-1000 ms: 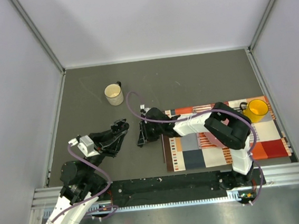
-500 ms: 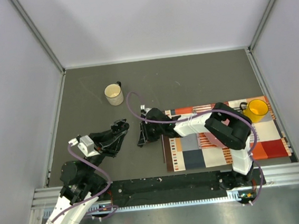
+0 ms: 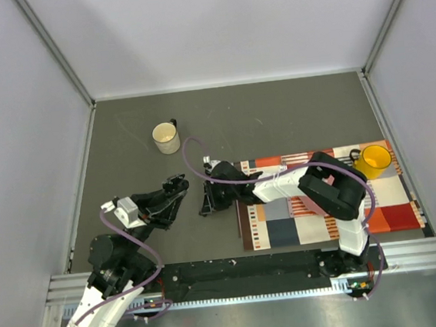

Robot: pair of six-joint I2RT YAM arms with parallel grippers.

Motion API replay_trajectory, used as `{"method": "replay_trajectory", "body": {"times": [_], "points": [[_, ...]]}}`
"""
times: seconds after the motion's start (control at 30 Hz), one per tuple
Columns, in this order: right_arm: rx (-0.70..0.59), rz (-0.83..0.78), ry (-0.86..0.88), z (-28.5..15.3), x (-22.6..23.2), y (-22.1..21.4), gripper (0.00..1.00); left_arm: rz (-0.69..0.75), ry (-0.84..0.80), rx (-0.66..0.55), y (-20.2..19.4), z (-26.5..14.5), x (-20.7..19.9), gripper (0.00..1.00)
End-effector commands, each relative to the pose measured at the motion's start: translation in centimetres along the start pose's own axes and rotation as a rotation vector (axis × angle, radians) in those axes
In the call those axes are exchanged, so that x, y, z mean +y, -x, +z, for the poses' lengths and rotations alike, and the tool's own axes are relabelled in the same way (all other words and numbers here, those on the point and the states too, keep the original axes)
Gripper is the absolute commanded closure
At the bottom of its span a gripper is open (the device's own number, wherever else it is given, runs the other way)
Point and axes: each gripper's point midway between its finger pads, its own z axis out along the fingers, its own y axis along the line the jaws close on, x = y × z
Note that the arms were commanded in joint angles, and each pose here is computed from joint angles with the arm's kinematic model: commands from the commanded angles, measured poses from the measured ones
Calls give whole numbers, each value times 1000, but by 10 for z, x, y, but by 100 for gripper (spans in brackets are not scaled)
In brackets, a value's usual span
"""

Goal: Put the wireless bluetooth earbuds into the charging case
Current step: Pick up the earbud from the center of the board.

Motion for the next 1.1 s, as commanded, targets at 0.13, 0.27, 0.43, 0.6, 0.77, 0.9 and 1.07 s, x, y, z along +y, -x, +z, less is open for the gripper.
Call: {"method": "replay_trajectory", "body": {"times": [0.13, 0.27, 0.43, 0.6, 0.77, 0.9, 1.07], "points": [[13, -60, -53, -1, -9, -15, 83, 7, -21, -111, 30, -8, -8, 100], [-15, -69, -41, -4, -4, -9, 91, 7, -20, -111, 30, -9, -8, 100], [-74, -87, 29, -19, 15, 4, 97, 10, -20, -111, 30, -9, -8, 100], [-128, -118, 75, -34, 30, 16, 100, 8, -20, -110, 30, -9, -8, 100], [-212, -133, 47, -52, 30, 31, 100, 9, -18, -112, 30, -9, -8, 100], [-283, -140, 29, -72, 31, 43, 100, 14, -23, -112, 31, -9, -8, 100], [-403, -216, 38, -110, 38, 59, 100, 11, -25, -121, 33, -8, -9, 100]]}}
